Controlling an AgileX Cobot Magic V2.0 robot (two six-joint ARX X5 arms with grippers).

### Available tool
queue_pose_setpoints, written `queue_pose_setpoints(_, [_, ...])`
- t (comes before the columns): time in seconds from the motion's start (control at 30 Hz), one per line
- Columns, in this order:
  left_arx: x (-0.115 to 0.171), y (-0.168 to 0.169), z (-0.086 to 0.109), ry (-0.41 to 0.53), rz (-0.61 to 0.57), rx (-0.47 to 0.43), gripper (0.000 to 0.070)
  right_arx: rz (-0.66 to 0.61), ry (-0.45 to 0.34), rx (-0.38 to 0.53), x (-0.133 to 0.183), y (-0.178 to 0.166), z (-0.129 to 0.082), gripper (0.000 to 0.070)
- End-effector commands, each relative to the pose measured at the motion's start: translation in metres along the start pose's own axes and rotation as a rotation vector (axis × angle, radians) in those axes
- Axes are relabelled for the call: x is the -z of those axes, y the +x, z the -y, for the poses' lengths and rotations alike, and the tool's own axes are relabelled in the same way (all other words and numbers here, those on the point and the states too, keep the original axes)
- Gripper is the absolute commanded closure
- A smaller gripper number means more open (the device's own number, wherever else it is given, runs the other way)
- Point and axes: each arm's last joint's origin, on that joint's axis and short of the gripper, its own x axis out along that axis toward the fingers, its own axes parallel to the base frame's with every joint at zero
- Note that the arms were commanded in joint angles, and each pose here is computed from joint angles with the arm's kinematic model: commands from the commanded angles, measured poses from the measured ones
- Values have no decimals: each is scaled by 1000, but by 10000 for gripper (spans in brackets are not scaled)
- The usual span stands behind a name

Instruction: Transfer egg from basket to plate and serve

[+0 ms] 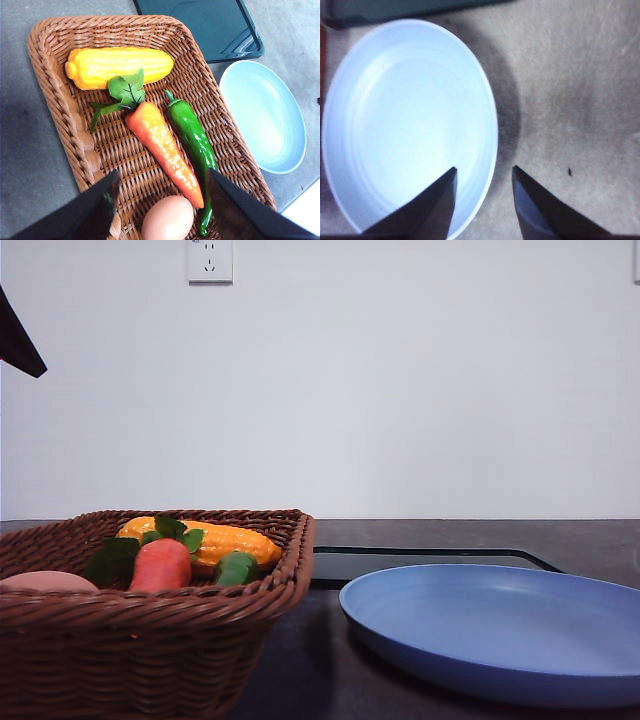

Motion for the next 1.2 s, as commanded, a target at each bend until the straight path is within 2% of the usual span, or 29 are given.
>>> queue_pose_setpoints(0.0, [-3,-1,1,20,9,4,324,-8,-11,0,-6,4,0,468])
queue_pose_setpoints(0.37, [-3,-1,1,16,2,4,324,-115,23,-85,-17,42,8,504])
queue_pose_setpoints(0.63, [-2,-1,1,15,-1,4,324,-141,33,-101,-17,49,10,693])
queue_pose_setpoints(0.83, [-1,0,2,27,-18,9,322,-111,32,-100,-18,44,8,700])
queue_pose_setpoints(1.0, [2,3,8,75,-51,33,301,-38,13,-117,-19,29,1,700])
queue_pose_setpoints(1.17, [4,5,20,176,-149,10,301,60,8,-138,-19,10,-6,700])
